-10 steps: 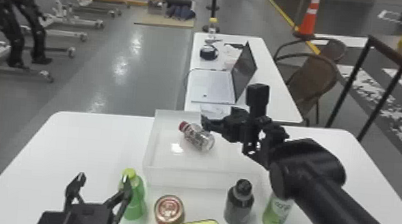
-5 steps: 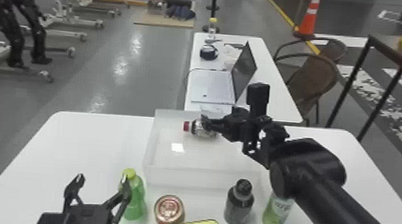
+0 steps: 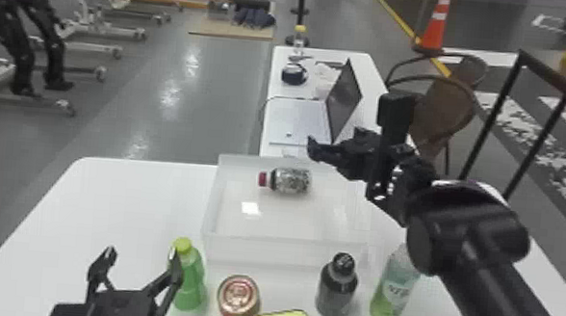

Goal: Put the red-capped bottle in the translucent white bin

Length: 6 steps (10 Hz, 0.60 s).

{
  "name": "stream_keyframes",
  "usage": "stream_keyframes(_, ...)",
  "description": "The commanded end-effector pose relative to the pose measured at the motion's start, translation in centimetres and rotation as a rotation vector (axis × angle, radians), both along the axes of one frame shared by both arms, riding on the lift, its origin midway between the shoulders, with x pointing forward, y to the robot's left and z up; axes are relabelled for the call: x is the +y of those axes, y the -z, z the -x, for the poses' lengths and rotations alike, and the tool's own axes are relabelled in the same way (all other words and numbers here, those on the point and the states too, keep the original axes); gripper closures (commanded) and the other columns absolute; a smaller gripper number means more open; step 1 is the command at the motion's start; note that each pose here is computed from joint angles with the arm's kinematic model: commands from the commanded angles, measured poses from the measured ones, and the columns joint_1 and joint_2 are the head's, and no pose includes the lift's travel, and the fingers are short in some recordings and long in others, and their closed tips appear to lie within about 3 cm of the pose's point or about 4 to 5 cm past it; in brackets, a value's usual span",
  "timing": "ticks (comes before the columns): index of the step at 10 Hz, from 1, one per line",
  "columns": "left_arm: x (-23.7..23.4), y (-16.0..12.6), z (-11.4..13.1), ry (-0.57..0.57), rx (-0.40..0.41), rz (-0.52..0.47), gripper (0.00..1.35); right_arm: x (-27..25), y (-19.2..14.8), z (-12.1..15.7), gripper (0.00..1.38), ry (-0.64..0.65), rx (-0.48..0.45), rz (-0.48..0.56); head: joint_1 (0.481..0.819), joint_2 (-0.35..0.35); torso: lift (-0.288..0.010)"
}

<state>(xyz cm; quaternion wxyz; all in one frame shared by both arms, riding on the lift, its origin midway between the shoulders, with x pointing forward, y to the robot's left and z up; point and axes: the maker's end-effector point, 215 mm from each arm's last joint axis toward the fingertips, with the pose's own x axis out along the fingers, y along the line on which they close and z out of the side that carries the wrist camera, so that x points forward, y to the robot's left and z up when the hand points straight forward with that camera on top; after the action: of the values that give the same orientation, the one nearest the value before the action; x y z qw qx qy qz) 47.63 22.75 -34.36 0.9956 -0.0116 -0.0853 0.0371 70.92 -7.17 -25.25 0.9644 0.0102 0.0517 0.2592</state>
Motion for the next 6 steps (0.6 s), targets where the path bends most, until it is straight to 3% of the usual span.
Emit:
stream_keyframes(1, -0.1, 0.0, 0.1, 0.000, -0.001, 0.001, 0.30, -4.2, -0.7, 0.7, 0.08, 0.070, -0.008, -0.003, 0.549, 0.000, -0.100)
stream_keyframes(4, -0.1, -0.4, 0.0, 0.000, -0.012, 0.004, 0.30, -13.6, -0.9, 3.9, 0.09, 0.229, -0.055, 0.028, 0.549, 0.000, -0.100)
stream_keyframes(6, 0.2, -0.7, 0.3, -0.019, -0.028, 0.007, 0.30, -20.4, 0.6, 9.2, 0.09, 0.345, -0.127, 0.004, 0.549, 0.000, -0.100)
